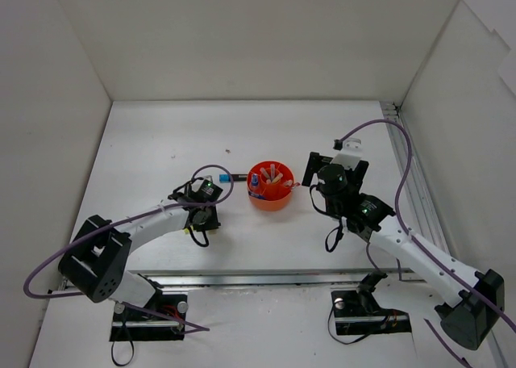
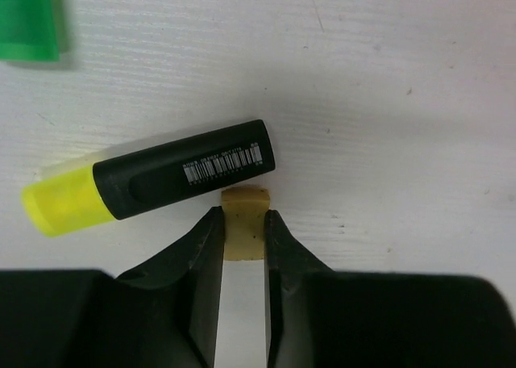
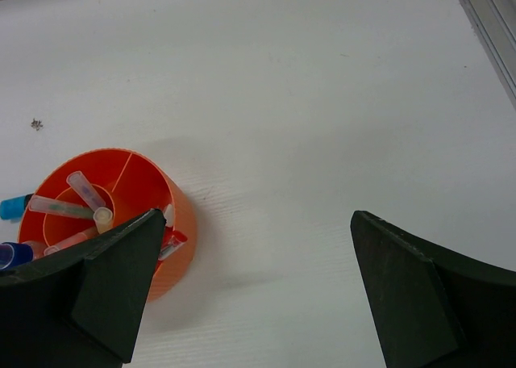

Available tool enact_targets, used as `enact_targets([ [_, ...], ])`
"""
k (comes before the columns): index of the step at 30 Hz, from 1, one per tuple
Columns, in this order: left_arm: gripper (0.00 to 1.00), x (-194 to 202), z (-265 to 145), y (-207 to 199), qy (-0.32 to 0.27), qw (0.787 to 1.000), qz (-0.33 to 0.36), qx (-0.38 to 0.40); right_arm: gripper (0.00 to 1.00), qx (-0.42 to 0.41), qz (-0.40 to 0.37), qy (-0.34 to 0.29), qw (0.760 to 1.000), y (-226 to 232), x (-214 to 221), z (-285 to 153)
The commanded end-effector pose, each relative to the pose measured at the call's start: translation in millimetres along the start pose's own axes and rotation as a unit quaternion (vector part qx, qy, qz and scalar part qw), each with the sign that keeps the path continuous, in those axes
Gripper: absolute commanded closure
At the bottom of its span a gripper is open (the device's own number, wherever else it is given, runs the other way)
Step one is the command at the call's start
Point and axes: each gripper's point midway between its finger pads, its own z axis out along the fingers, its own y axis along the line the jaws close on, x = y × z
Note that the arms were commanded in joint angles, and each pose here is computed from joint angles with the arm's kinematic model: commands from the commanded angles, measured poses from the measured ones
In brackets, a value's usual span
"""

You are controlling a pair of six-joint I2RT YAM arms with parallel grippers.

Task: Sort the stationery into containers
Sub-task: Pick up the stationery from the center of the board.

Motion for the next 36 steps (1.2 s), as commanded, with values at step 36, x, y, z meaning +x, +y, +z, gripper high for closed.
enact_targets([
  [36,1.00,-0.9,-171.4,-154.3,-0.208,0.804,0.453,0.324,0.17,-0.501,0.027,0.365,0.784,159.9,93.9,-118.4],
])
